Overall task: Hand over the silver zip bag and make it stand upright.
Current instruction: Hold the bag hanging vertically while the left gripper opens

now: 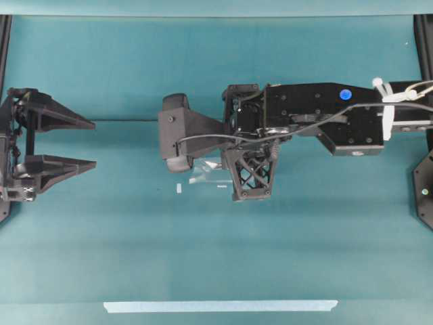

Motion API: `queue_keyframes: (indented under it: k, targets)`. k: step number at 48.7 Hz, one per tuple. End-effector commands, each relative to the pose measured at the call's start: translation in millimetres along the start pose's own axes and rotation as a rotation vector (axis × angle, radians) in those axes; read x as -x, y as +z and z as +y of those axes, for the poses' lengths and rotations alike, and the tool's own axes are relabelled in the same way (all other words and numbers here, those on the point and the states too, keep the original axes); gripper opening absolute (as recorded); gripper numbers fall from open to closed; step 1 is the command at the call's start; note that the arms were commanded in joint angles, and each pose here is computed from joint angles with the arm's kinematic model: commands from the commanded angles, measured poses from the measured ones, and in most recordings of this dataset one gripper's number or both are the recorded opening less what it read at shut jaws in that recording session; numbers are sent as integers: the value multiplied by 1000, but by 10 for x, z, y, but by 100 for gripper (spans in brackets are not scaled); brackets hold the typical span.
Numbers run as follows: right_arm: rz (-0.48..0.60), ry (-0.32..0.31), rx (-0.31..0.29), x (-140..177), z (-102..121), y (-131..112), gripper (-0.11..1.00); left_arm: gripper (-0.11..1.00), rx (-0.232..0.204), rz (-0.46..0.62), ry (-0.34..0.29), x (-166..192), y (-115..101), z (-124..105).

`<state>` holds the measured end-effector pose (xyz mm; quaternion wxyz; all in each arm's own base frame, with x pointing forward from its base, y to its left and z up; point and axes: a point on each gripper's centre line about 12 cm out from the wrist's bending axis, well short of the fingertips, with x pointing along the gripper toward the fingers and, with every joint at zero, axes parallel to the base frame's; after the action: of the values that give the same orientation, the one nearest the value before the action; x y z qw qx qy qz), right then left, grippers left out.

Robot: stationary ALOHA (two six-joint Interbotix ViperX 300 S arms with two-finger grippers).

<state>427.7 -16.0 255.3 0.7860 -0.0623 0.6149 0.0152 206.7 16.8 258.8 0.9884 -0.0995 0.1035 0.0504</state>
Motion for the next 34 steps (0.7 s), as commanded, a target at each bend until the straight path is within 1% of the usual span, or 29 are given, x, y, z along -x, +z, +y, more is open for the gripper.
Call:
queue_keyframes:
  k: [1, 10, 19, 30, 34]
  targets:
    - [-21, -4, 16, 64, 3, 37, 2, 94, -2, -6, -1, -12, 31, -6]
    - [-15, -3, 18, 43, 4, 37, 2, 94, 6, -9, -2, -6, 36, -7]
    - [-11, -2, 20, 36, 5, 34, 2, 94, -5, -3, -2, -14, 21, -7]
    - [-21, -1, 41, 41, 55, 58, 2, 94, -5, 55, 9, -142, -98, 15]
    - [-18, 1, 56, 32, 75, 63, 2, 94, -8, 53, 8, -220, -126, 20]
